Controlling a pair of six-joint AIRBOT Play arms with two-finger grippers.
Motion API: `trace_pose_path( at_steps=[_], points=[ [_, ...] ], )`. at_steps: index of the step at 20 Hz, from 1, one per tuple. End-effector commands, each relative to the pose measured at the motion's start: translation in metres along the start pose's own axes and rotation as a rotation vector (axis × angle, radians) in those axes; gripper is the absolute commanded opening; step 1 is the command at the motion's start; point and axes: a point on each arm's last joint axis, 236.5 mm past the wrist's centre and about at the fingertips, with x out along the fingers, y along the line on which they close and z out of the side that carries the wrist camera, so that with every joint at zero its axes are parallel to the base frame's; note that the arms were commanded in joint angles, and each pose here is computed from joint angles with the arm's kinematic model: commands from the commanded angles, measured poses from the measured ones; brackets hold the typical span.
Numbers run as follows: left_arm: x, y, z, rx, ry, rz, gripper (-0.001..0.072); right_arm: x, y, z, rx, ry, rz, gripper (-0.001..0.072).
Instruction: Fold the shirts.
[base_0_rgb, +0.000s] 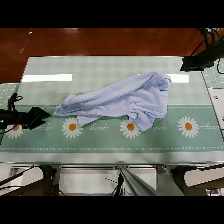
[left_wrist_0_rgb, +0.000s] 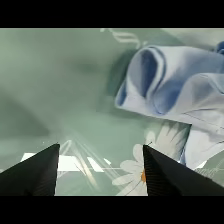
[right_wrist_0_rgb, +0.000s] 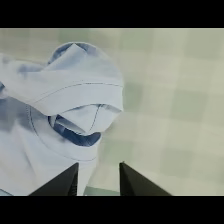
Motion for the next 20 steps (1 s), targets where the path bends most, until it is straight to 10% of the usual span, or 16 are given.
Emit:
trace_pose_path(
  at_steps=[1,7,15,20],
  points=[
    [0.018,0.001,0.001,-0.067,0.018,-0.063,0.0601,-0.002,0.002,-0.002,0.010,0.003,0.020,0.0345],
    [0.031,0.003,0.016,-0.110,-0.025,-0.079,0.0444,-0.002,0.013,-0.003,0.022,0.010,0.069,0.0345],
    [0.042,-0.012,0.013,-0.093,-0.006,-0.090,0.0442,-0.003,0.017,-0.008,0.055,0.034,0.082,0.0345],
    [0.075,-0.014,0.009,-0.162,0.020,-0.030,0.0200,-0.005,0.024,-0.020,0.063,0.082,0.108,0.0345]
  ],
)
